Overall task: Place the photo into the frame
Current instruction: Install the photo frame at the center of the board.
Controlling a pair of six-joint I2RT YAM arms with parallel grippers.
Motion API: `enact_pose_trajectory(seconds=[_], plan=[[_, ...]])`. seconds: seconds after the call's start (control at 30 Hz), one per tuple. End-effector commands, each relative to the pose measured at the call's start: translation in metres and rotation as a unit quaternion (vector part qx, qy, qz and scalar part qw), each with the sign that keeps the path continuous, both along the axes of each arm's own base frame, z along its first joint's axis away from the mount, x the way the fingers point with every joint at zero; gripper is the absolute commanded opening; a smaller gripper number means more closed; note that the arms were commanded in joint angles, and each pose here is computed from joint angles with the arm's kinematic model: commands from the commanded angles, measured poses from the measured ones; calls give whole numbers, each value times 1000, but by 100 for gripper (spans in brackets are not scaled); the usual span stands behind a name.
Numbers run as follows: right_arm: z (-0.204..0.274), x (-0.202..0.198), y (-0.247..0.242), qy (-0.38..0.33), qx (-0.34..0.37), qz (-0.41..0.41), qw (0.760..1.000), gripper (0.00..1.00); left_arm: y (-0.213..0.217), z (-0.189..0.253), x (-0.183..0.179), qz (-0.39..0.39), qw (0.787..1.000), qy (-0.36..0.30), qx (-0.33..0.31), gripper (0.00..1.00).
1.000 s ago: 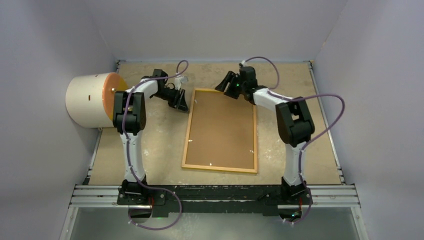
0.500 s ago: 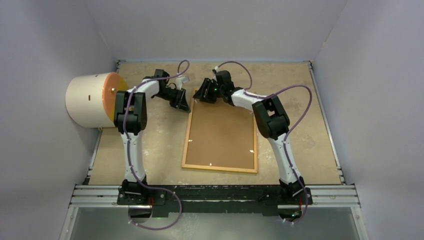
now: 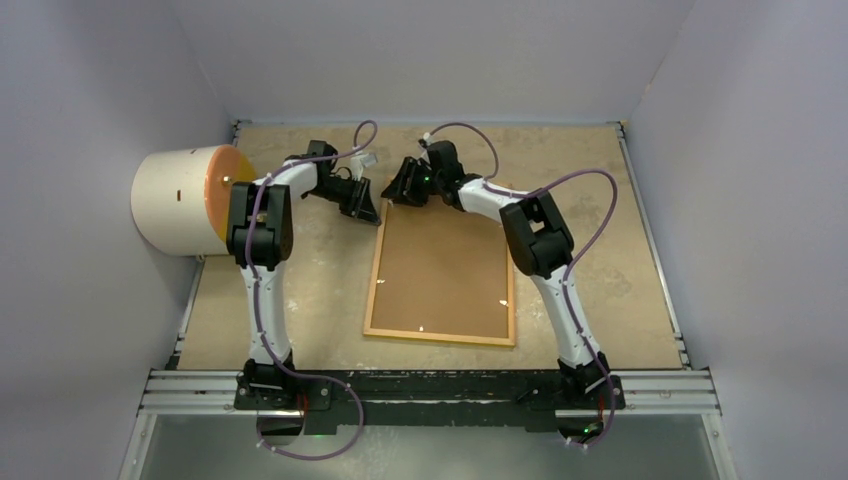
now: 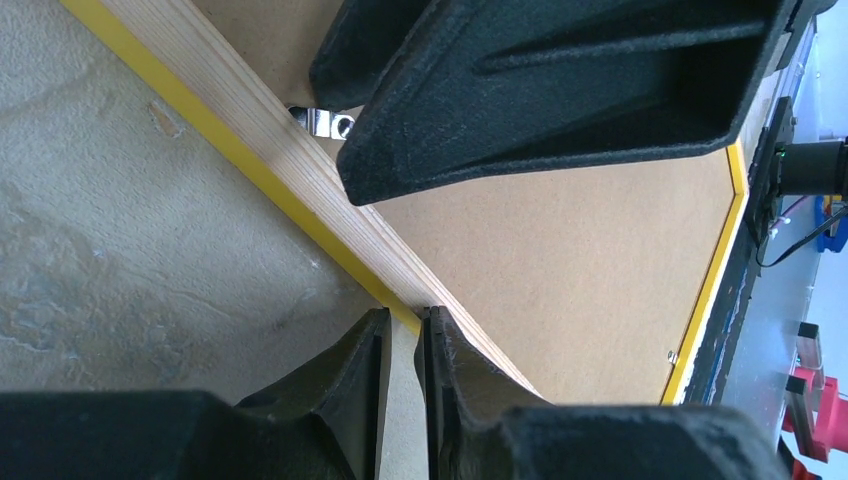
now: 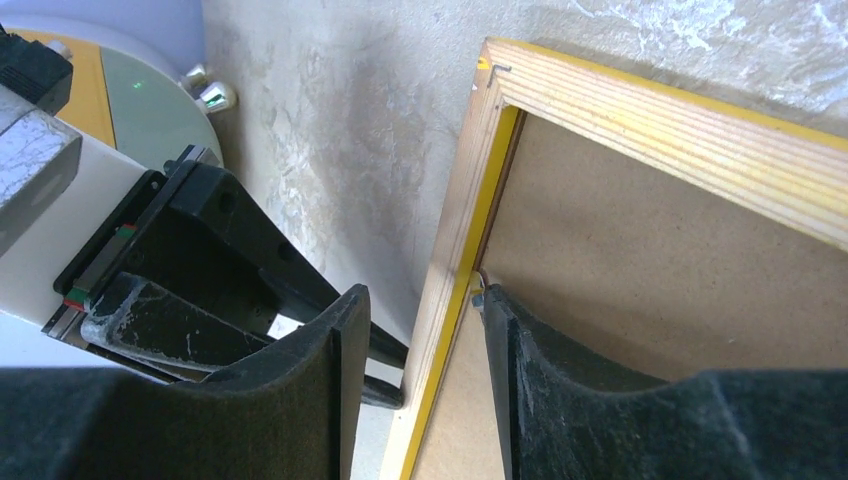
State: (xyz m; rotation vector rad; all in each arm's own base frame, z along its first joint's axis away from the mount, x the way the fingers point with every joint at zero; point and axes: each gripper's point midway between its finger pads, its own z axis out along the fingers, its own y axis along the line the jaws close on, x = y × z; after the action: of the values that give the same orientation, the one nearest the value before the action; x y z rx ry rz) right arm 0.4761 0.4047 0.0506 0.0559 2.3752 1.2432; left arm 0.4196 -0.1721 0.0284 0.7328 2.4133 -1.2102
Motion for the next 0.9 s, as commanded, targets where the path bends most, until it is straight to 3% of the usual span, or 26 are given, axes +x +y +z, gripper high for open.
enact_pose_trajectory(seconds=[0.0,0.63,0.87], plan=[[-8,-7,7,13,-5,22,1000,48,7,-23,-7,-11,999,-4,44,20],[7,-9,13,18,9,52,998,46,9,-22,-8,-12,999,-10,52,19],[29,16,-7,-12,2,9,1000,50,10,-21,-8,-14,998,-13,55,19]])
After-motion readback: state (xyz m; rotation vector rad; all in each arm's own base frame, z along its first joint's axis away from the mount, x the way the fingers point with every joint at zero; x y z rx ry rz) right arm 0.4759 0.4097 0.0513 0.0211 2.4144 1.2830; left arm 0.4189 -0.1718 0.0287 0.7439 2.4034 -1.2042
